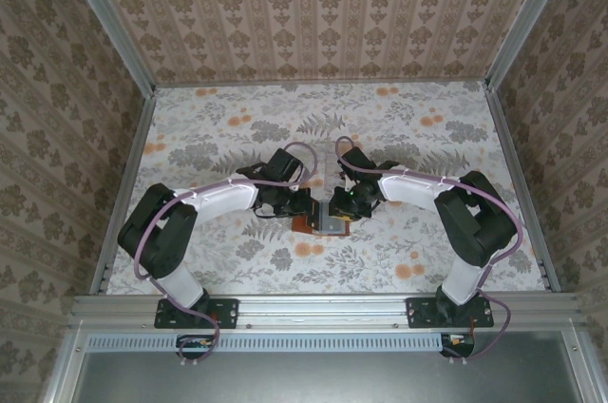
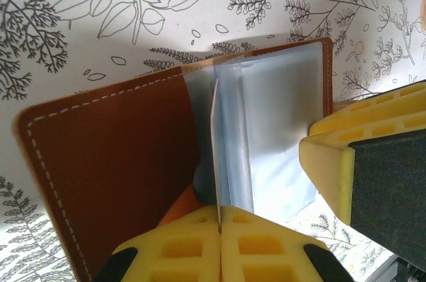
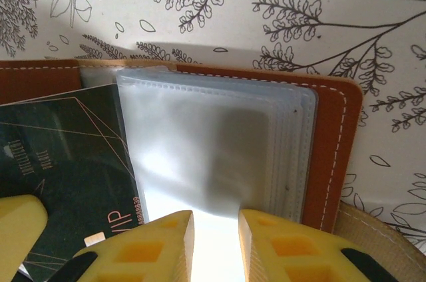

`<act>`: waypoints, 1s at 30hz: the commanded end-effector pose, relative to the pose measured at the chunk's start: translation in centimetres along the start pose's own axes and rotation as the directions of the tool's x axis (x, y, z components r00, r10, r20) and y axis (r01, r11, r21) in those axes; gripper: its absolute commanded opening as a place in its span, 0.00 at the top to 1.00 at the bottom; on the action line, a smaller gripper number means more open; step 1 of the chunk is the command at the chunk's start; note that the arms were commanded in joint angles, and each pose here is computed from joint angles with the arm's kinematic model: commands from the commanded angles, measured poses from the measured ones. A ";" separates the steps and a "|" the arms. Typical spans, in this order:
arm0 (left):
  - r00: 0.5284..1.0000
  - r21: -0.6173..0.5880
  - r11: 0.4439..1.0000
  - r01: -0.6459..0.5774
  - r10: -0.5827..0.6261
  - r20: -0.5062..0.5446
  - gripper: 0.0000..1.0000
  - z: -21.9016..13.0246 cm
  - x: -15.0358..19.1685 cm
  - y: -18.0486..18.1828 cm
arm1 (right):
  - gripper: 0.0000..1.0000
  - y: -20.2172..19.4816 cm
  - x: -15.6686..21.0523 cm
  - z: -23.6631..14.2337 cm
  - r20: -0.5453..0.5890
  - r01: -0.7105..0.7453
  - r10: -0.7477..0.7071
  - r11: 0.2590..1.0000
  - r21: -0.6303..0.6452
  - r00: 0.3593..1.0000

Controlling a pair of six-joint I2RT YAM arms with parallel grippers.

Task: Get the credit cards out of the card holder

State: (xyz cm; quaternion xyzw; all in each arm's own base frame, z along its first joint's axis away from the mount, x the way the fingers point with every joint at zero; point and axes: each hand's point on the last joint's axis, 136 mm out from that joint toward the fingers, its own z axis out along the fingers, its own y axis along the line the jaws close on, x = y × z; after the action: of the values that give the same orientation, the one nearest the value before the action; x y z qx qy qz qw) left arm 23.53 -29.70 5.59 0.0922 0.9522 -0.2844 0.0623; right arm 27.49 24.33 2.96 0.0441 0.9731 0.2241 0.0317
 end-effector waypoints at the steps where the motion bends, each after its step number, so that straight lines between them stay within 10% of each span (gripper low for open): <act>1: 1.000 -0.039 0.999 -0.009 0.009 0.012 0.93 -1.0 -0.3 -0.1 | 0.74 -0.6 -0.1 -1.1 0.008 0.006 -0.006 0.999 0.044 1.000; 17: 0.957 -0.157 0.949 -0.273 0.285 0.055 0.98 -5.6 -4.2 -1.5 | 0.74 -2.4 -3.2 -7.0 0.116 -0.009 0.006 1.000 0.025 0.993; 30: 0.681 -0.139 0.670 -0.730 0.730 -0.058 1.00 -6.9 -9.2 -5.9 | 0.74 -6.8 -5.2 -11.3 0.182 -0.076 0.070 0.997 0.027 0.981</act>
State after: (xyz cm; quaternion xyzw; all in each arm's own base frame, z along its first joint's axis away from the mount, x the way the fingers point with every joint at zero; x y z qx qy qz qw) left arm 31.72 -31.70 16.41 0.3630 0.8934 -0.1674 0.2050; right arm 31.37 13.72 8.87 0.1097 0.9672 0.2040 0.1045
